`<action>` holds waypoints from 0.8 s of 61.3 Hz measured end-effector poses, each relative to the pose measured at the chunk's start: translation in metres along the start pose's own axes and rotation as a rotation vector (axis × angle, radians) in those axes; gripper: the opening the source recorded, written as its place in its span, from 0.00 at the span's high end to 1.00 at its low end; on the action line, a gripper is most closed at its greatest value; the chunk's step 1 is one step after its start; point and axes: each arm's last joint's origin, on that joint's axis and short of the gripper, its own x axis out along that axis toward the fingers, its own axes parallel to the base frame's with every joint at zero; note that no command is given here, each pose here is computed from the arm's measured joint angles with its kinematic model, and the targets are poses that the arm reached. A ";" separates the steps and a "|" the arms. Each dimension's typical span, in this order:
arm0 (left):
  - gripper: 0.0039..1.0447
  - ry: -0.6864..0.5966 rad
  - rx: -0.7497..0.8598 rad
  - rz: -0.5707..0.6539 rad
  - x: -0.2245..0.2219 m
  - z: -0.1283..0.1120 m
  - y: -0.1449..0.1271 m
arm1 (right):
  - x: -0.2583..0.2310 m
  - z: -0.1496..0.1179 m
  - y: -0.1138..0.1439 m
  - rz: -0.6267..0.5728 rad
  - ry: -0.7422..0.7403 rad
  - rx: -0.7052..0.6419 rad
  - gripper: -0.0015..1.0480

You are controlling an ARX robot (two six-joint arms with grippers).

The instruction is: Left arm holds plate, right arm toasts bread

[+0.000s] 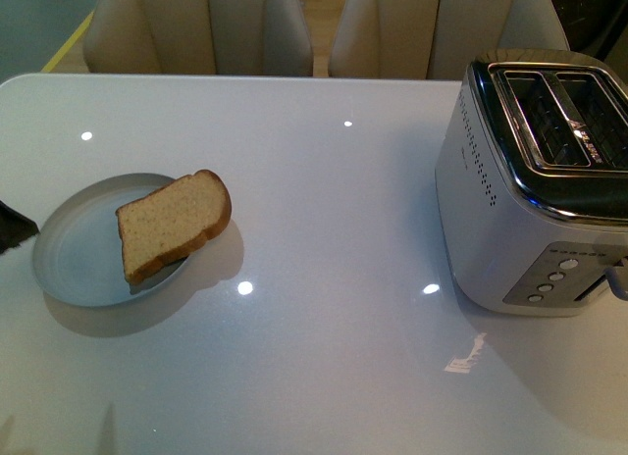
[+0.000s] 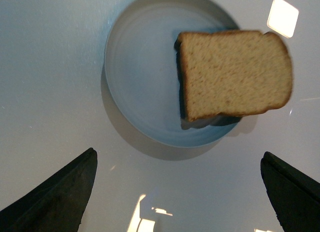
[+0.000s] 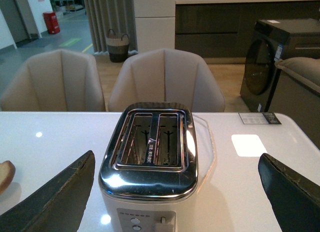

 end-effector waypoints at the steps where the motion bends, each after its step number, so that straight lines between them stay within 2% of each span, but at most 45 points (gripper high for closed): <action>1: 0.07 0.016 -0.006 0.009 0.006 -0.002 0.001 | 0.000 0.000 0.000 0.000 0.000 0.000 0.09; 11: 0.07 0.083 -0.057 0.026 0.036 -0.007 0.011 | 0.000 0.000 0.000 0.000 0.000 0.000 0.09; 29: 0.07 0.125 -0.123 0.049 0.074 0.010 0.026 | 0.000 0.000 0.000 0.000 0.000 0.000 0.09; 49: 0.07 0.189 -0.142 0.102 0.108 0.003 0.037 | 0.000 0.000 0.000 0.000 0.000 0.000 0.09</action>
